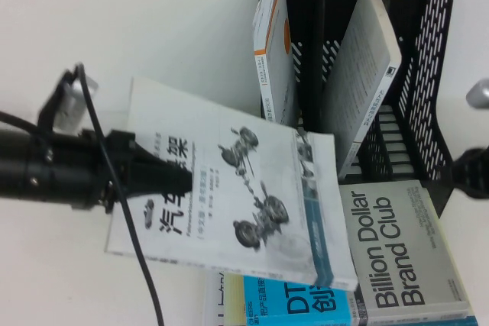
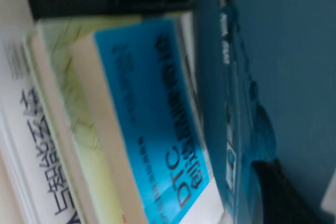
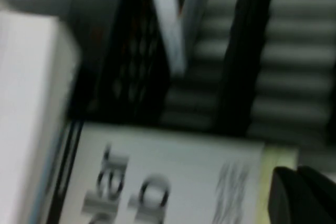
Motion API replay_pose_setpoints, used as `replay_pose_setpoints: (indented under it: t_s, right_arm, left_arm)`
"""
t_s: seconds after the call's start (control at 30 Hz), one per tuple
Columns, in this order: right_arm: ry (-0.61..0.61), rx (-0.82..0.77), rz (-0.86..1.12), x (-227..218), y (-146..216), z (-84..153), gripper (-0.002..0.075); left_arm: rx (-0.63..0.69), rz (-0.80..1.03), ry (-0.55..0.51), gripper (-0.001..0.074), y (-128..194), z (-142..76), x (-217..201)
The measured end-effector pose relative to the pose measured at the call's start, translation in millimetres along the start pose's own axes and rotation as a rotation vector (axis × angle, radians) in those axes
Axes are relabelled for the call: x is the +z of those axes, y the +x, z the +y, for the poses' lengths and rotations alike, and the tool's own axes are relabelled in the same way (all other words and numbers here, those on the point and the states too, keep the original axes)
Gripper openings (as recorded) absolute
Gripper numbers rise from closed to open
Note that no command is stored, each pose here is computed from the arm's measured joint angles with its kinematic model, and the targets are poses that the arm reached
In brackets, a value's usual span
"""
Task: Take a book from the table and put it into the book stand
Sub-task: Pick up the book with your left arm, then place the book on the book shelf
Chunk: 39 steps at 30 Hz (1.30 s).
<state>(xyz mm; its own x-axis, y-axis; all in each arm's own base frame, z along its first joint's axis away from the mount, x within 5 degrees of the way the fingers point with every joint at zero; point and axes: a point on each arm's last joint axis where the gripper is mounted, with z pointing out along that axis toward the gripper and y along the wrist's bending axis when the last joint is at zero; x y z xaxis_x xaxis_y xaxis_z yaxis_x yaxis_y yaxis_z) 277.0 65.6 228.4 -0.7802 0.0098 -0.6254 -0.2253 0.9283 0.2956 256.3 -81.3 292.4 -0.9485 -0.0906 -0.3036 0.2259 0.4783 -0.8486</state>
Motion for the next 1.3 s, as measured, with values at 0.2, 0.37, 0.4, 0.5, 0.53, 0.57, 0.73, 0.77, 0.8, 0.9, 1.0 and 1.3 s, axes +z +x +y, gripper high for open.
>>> replay_pose_setpoints:
  t_s: [0.2, 0.37, 0.4, 0.5, 0.53, 0.57, 0.73, 0.77, 0.8, 0.9, 1.0, 1.3]
  right_arm:
    - [0.01, -0.097, -0.14, -4.9, -50.2, 4.5, 0.0006]
    - [-0.026, -0.103, -0.181, 7.7, -89.4, 8.3, 0.0006]
    - [-0.044, -0.1, -0.172, 10.9, -93.9, 9.6, 0.0006]
    - [-0.121, -0.097, -0.125, 21.4, -107.9, 15.4, 0.0006]
    - [-0.144, -0.098, -0.11, 24.7, -111.5, 17.0, 0.0006]
    - [-0.161, -0.101, -0.099, 27.4, -115.0, 18.2, 0.0006]
    - [-0.208, -0.157, -0.109, 33.8, -128.7, 34.8, 0.0006]
    - [-0.224, -0.169, -0.112, 34.6, -130.3, 40.8, 0.0006]
    - [-0.235, -0.184, -0.119, 35.1, -131.9, 45.8, 0.0006]
    - [-0.279, -0.229, -0.124, 39.4, -132.3, 65.3, 0.0006]
    - [-0.312, -0.295, -0.126, 43.6, -130.5, 82.0, 0.0006]
    - [-0.277, -0.344, -0.215, 37.0, -137.5, 89.7, 0.0006]
  left_arm:
    - [0.107, -0.038, -0.033, 0.012, -0.5, -40.9, -24.5]
    - [0.116, -0.026, -0.052, 0.012, 4.8, -49.4, -30.7]
    - [0.116, -0.022, -0.057, 0.012, 5.8, -50.3, -31.6]
    - [0.109, -0.016, -0.066, 0.012, 7.3, -50.8, -32.5]
    - [0.104, -0.015, -0.068, 0.012, 7.5, -50.8, -32.6]
    - [0.101, -0.016, -0.068, 0.012, 7.7, -51.2, -32.8]
    - [0.091, -0.018, -0.065, 0.012, 7.6, -51.5, -32.8]
    - [0.089, -0.019, -0.058, 0.012, 7.6, -52.1, -32.8]
    - [0.085, -0.023, -0.049, 0.012, 7.3, -52.9, -32.7]
    - [0.078, -0.037, -0.014, 0.012, 6.0, -56.2, -32.7]
    - [0.073, -0.054, 0.023, 0.012, 4.6, -59.9, -32.9]
    - [0.063, -0.07, 0.056, 0.012, 3.2, -63.0, -33.1]
